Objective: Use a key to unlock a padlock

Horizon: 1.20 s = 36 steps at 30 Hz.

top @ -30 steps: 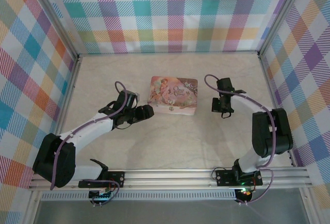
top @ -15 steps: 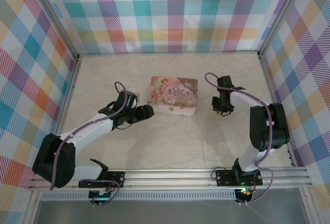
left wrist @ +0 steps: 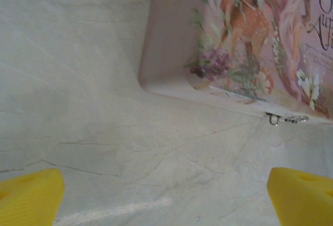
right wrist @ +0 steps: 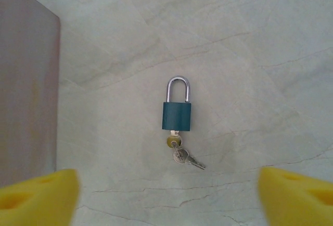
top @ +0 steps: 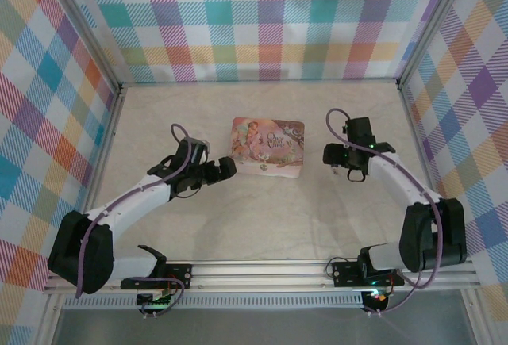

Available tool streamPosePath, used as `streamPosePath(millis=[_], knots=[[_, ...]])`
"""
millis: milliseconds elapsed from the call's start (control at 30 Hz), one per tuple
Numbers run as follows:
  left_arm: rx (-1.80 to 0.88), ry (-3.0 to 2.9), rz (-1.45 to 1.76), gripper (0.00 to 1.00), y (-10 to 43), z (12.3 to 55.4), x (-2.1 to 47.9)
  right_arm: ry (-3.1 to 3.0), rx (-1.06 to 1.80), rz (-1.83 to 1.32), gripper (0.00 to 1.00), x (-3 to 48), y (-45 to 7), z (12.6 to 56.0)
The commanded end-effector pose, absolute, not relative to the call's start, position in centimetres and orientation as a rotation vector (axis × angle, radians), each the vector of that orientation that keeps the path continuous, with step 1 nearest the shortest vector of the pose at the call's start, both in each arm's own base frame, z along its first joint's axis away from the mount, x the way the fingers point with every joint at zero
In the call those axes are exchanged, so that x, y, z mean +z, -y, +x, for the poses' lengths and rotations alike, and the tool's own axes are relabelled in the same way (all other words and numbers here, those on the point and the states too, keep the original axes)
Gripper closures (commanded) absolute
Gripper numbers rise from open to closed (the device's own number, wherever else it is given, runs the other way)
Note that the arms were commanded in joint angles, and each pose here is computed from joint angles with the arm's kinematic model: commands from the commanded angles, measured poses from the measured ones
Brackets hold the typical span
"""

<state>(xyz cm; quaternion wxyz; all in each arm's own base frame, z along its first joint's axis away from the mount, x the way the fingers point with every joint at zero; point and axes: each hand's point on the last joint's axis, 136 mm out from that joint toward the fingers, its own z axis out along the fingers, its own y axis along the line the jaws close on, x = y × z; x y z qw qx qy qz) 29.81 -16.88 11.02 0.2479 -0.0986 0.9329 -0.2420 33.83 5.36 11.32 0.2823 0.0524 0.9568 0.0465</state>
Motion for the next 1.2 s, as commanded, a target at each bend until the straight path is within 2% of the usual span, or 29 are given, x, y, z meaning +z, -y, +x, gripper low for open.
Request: streamPosePath(millis=[0, 233, 467, 600, 867, 1167], knots=[[-0.582, -2.480, -0.283, 0.00, 15.3, 31.4, 13.4, -2.455, 0.180, 0.109, 0.00, 13.7, -5.9, 34.6], [-0.290, -2.318, -0.368, 0.00, 10.1, 35.1, 18.2, -2.240, 0.259, 0.075, 0.00, 18.1, -6.6, 35.5], [0.055, -2.132, -0.347, 0.00, 4.5, 37.9, 19.8, -1.893, 0.054, 0.089, 0.00, 20.3, -3.4, 36.6], [0.233, -2.010, -0.334, 0.00, 1.1, 37.9, 18.5, -1.780, -0.092, 0.111, 0.00, 19.6, -1.3, 36.5], [0.325, -2.005, -0.426, 0.00, -3.8, 38.1, 11.8, -1.885, -0.208, 0.120, 0.00, 14.4, 0.5, 37.9], [0.237, -1.960, -0.331, 0.00, -2.7, 39.2, 9.5, -1.886, -0.025, 0.021, 0.00, 10.6, -1.7, 38.8]])
